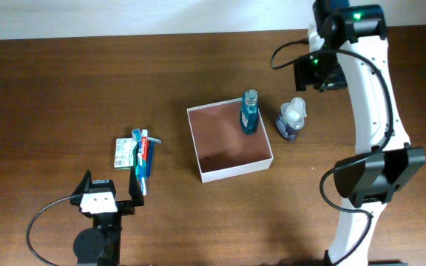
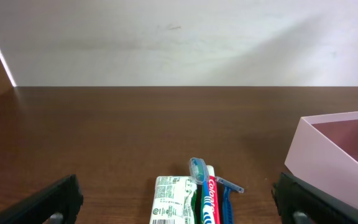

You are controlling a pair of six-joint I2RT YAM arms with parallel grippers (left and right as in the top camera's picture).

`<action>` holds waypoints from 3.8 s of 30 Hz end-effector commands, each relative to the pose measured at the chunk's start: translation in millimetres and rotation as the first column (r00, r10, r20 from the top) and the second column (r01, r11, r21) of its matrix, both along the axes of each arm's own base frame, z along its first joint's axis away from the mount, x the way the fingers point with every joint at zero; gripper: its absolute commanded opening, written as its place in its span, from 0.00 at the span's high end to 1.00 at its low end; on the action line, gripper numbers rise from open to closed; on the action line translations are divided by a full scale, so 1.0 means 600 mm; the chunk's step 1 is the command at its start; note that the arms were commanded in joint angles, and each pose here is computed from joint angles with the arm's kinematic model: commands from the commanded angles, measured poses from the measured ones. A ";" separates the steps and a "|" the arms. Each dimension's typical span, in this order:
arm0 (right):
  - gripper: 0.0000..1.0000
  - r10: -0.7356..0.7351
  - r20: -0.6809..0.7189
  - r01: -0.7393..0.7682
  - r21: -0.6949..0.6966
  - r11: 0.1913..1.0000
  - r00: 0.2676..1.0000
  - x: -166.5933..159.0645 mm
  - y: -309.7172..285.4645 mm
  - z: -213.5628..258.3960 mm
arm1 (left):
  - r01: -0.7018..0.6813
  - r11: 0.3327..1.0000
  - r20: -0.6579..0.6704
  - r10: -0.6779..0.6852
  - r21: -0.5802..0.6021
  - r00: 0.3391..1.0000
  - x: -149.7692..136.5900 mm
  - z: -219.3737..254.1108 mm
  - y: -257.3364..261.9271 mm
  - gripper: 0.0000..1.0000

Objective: Pack container
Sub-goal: 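Lower the right gripper onto the purple soap pump bottle top, then lift the soap pump bottle and move it over the box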

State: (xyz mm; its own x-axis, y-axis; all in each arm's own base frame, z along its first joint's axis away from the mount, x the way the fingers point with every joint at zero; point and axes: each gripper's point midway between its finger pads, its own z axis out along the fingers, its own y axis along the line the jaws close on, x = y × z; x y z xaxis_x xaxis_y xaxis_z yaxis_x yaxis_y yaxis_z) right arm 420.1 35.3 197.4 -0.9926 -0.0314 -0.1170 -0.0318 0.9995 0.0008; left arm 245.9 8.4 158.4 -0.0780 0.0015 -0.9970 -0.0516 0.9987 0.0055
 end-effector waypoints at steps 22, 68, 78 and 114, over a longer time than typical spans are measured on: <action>0.45 0.272 -0.086 -0.260 0.124 0.958 0.959 -0.017 0.042 -0.091 | 0.008 1.000 0.001 -0.008 0.014 1.000 0.000 -0.002 -0.001 0.01; 0.79 0.118 0.052 -0.123 0.124 0.985 0.992 -0.037 0.041 0.062 | 0.008 1.000 0.001 -0.008 0.014 1.000 0.000 -0.002 -0.001 0.01; 0.79 0.060 0.242 -0.110 0.199 0.974 0.969 -0.056 0.065 0.176 | 0.008 1.000 0.001 -0.008 0.014 1.000 0.000 -0.002 -0.001 0.01; 0.79 0.222 0.051 -0.227 0.151 0.962 0.974 -0.161 0.199 0.097 | 0.008 1.000 0.001 -0.008 0.014 1.000 0.000 -0.002 -0.001 0.01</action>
